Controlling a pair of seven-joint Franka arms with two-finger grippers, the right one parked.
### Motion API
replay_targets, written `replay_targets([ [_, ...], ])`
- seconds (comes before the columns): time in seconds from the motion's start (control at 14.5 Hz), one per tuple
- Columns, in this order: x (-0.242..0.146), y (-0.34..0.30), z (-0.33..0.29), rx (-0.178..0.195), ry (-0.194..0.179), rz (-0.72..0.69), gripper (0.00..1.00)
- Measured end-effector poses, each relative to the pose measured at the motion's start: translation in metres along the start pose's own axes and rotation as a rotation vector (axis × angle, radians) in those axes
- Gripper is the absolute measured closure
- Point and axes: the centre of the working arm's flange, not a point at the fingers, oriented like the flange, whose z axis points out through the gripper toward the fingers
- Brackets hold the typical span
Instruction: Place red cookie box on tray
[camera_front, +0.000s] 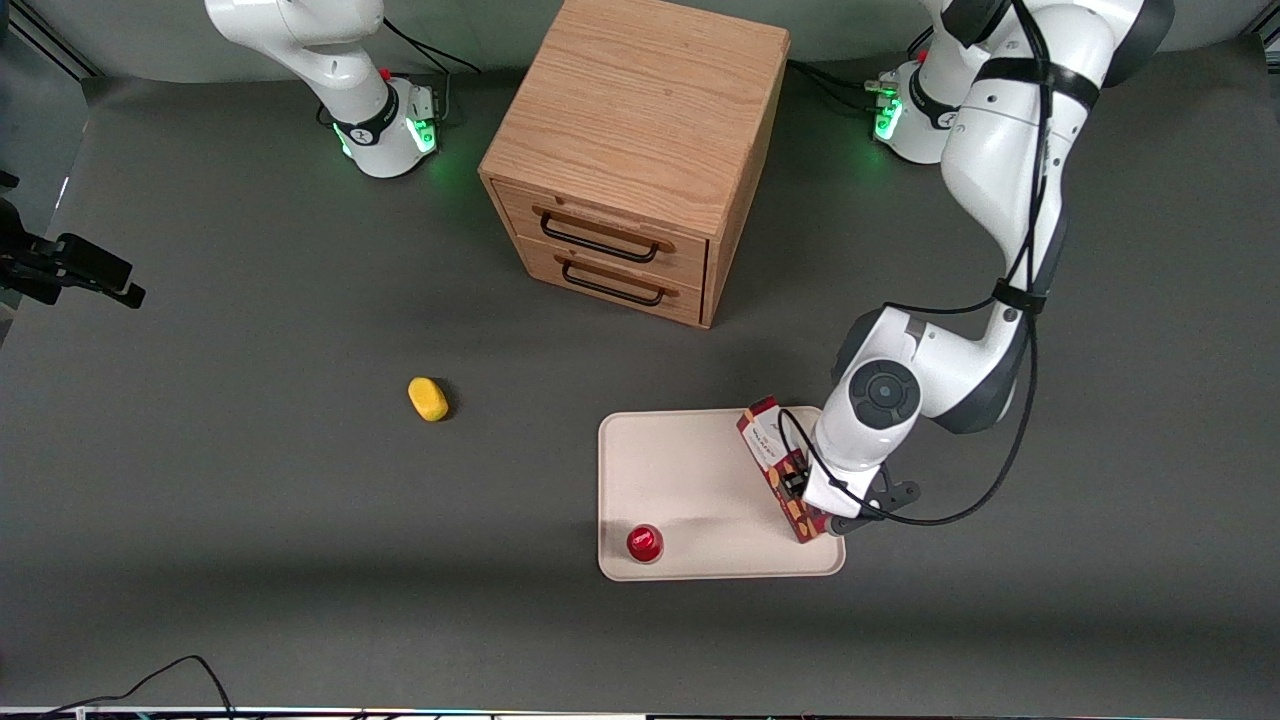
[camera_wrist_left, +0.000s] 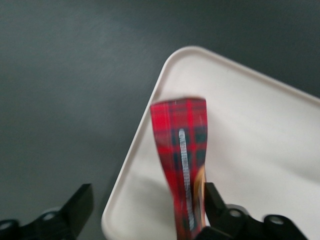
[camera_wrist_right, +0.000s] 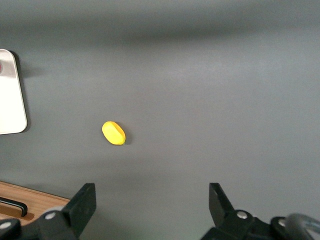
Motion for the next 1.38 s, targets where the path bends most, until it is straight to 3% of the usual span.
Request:
replay_targets([
  [0.28, -0.006, -0.016, -0.097, 0.028, -0.158, 0.025, 0.0],
  [0.48, 0.005, -0.07, -0.174, 0.001, -0.203, 0.113, 0.0],
  [0.76, 0.01, -0.157, -0.217, 0.004, -0.181, 0.188, 0.0],
  [1.1, -0.024, -0.271, -0.221, 0.009, -0.102, 0.345, 0.0],
  [1.38, -0.058, -0.323, -0.27, 0.002, -0.035, 0.391, 0.0],
])
